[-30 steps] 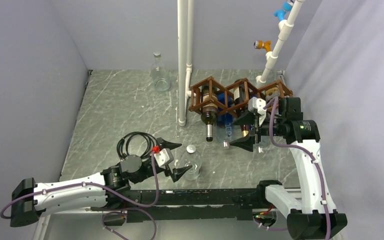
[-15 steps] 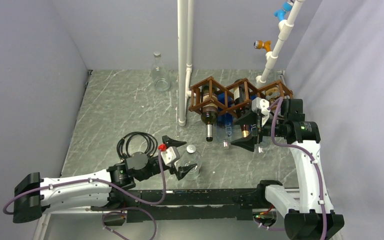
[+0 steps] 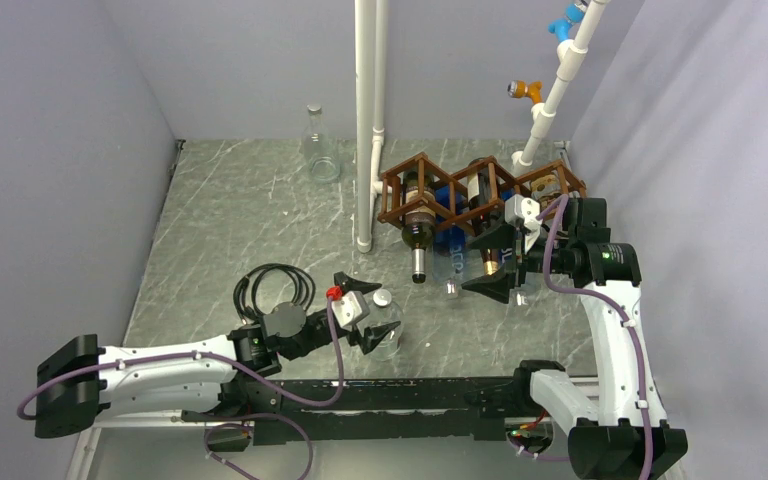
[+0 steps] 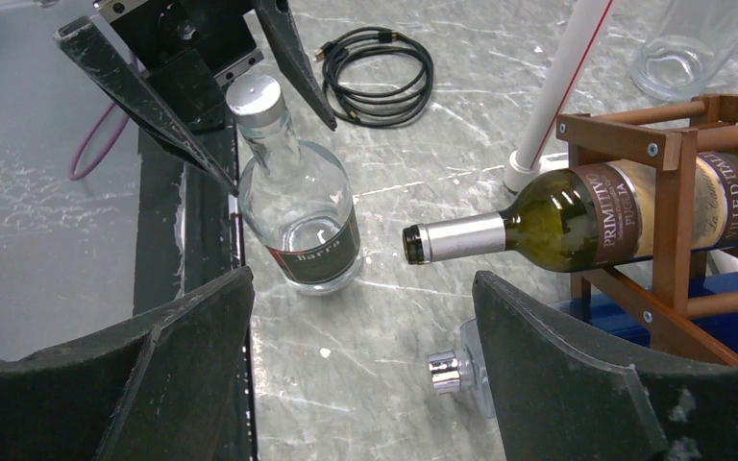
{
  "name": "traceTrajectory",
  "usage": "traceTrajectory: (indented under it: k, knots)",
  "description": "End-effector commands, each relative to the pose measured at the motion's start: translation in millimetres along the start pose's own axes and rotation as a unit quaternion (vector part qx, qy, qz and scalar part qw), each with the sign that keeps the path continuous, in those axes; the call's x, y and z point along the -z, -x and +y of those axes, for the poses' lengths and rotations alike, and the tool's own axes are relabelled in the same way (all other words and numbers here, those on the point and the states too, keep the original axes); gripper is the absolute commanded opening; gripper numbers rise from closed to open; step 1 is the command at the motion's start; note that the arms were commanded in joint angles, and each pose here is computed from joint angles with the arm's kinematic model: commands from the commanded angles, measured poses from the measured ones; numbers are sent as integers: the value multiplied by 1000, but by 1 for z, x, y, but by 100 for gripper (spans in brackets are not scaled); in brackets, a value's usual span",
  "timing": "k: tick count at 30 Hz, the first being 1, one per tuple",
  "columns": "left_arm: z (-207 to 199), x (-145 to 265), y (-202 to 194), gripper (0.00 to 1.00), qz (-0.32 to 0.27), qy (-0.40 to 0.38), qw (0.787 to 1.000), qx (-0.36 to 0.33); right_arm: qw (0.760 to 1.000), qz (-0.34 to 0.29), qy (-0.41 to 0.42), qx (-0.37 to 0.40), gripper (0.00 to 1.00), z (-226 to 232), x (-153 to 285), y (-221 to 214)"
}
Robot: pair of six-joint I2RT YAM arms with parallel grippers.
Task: Take the wine bottle off the wine rack
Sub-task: Pick up the wine bottle from the center of the board.
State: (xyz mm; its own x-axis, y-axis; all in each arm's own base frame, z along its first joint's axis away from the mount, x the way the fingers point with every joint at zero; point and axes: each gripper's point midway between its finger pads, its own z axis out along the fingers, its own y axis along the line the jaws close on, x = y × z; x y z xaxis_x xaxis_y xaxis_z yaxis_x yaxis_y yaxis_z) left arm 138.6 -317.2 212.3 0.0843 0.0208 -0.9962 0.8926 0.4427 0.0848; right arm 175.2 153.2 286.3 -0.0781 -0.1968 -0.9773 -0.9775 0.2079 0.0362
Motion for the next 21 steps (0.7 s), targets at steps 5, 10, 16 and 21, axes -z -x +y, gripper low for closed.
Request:
traceTrajectory:
  k: [5,10,16,21]
  knots:
    - [6,-11,29,77,-52,20,998,11,999,-19,5,33,87,2,1,8]
    - [8,-13,28,73,-56,25,998,8,999,-20,4,32,87,1,1,8]
    - [6,-16,22,68,-49,22,999,4,999,-20,3,32,87,1,1,8]
    - [6,-16,18,64,-43,19,999,2,999,-21,3,32,87,0,2,8]
